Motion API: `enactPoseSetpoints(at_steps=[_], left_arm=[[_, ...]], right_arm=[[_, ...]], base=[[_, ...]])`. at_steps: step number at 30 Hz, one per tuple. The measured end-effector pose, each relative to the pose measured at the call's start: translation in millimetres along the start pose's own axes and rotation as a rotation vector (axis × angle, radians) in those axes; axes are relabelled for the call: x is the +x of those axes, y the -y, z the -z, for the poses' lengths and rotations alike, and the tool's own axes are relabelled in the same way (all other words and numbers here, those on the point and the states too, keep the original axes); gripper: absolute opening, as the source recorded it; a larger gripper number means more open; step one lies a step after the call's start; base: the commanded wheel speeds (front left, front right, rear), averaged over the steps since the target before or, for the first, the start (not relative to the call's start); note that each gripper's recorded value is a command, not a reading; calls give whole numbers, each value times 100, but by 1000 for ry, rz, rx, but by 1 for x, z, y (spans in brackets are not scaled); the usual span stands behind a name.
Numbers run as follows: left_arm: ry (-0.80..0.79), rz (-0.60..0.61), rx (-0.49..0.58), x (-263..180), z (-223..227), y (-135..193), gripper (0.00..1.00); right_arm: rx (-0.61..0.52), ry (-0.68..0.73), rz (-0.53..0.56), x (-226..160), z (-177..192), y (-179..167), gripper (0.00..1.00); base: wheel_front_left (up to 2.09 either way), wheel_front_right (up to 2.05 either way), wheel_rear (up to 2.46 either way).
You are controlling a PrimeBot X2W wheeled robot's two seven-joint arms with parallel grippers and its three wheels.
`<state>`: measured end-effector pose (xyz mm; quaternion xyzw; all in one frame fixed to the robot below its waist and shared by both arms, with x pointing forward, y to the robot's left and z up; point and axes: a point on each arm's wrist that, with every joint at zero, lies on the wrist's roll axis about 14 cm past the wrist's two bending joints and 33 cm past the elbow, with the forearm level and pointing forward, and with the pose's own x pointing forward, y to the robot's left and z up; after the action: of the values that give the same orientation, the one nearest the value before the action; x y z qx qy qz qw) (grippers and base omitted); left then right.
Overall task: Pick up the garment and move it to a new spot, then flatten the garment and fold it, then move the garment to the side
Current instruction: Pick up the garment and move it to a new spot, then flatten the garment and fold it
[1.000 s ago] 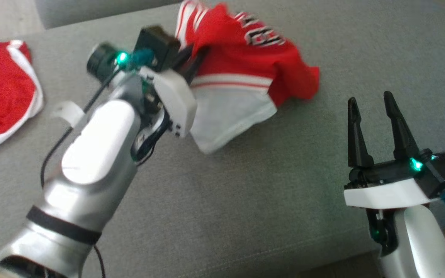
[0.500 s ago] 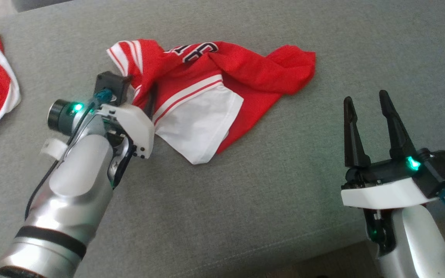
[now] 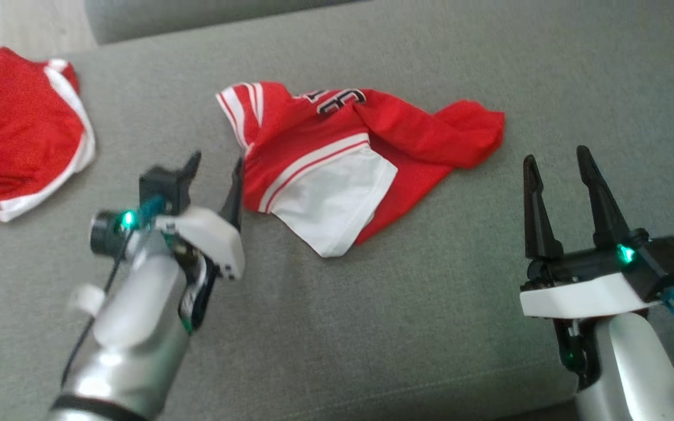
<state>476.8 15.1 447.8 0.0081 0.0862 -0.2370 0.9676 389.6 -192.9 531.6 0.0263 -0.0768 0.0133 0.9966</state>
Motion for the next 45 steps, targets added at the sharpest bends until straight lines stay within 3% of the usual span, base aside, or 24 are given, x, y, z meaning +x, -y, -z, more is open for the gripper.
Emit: enactPoseSetpoints(at_steps=[18,33,45], left_arm=[[181,-227,-149,-118,-21,-5,100],[222,-362,-158,-153,-22,-28,100],[218,-354,-150,-155,-19,-25,100]], right_arm=[[11,-53,-20,-47,12,-12,100],[37,-82,-56,-47,21,-25,100],[38,-86,-62,-48,23,-27,100]], base=[[0,0,0],[0,0,0],[0,0,0]])
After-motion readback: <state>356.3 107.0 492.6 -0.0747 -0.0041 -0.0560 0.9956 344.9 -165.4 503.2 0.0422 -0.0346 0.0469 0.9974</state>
